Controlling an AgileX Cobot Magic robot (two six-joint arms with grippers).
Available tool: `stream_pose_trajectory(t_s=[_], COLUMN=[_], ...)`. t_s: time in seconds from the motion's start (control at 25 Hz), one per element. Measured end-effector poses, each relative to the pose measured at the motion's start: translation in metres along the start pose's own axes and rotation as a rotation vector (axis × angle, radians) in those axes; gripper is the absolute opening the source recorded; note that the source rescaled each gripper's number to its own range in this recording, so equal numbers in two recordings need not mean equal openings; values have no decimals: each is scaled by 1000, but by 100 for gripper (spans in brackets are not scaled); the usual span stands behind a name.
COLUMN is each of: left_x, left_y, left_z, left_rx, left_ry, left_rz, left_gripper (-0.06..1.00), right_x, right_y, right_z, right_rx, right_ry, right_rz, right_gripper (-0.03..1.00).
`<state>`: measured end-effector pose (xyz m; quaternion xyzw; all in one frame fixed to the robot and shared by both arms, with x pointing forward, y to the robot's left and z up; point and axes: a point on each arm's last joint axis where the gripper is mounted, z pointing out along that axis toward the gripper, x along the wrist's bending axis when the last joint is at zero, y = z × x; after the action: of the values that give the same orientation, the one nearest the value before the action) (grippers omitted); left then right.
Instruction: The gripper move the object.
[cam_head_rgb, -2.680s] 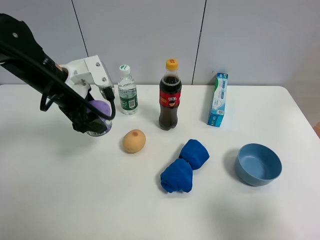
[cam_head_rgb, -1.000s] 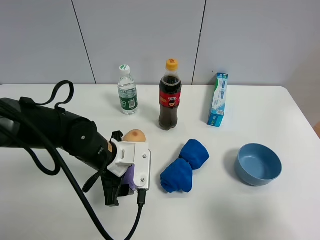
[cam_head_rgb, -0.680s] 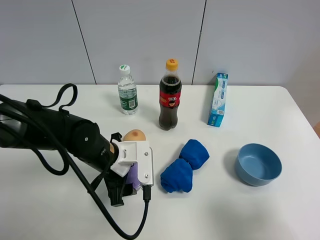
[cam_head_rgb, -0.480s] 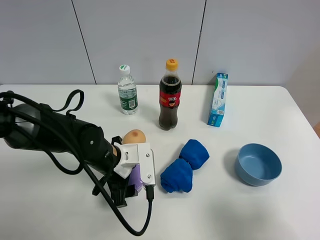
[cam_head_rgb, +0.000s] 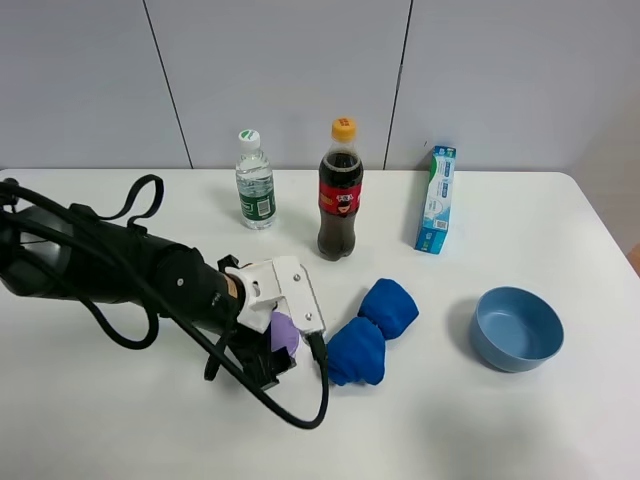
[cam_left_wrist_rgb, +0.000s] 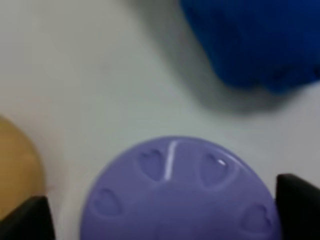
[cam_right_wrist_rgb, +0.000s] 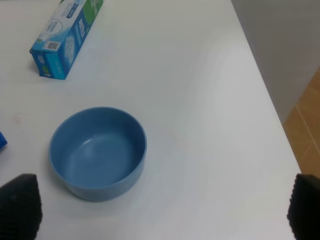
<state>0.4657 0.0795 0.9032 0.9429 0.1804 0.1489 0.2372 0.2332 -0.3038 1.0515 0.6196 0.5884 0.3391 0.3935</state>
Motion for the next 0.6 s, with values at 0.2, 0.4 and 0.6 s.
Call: stream_pose_trajectory(t_s=[0.2,0.4,0.6], left_x=[1,8,50], left_y=[2,9,8], left_z=[-2,-24,-75], left_rx=[-13,-54,-200], left_ry=[11,13,120], left_rz=[-122,-403,-706], left_gripper=[75,76,76], right_x=[0,0,0], right_y=[0,0,0], right_z=[0,0,0], right_rx=[0,0,0], right_ry=[0,0,0], right_rz=[0,0,0], right_gripper=[100,100,100])
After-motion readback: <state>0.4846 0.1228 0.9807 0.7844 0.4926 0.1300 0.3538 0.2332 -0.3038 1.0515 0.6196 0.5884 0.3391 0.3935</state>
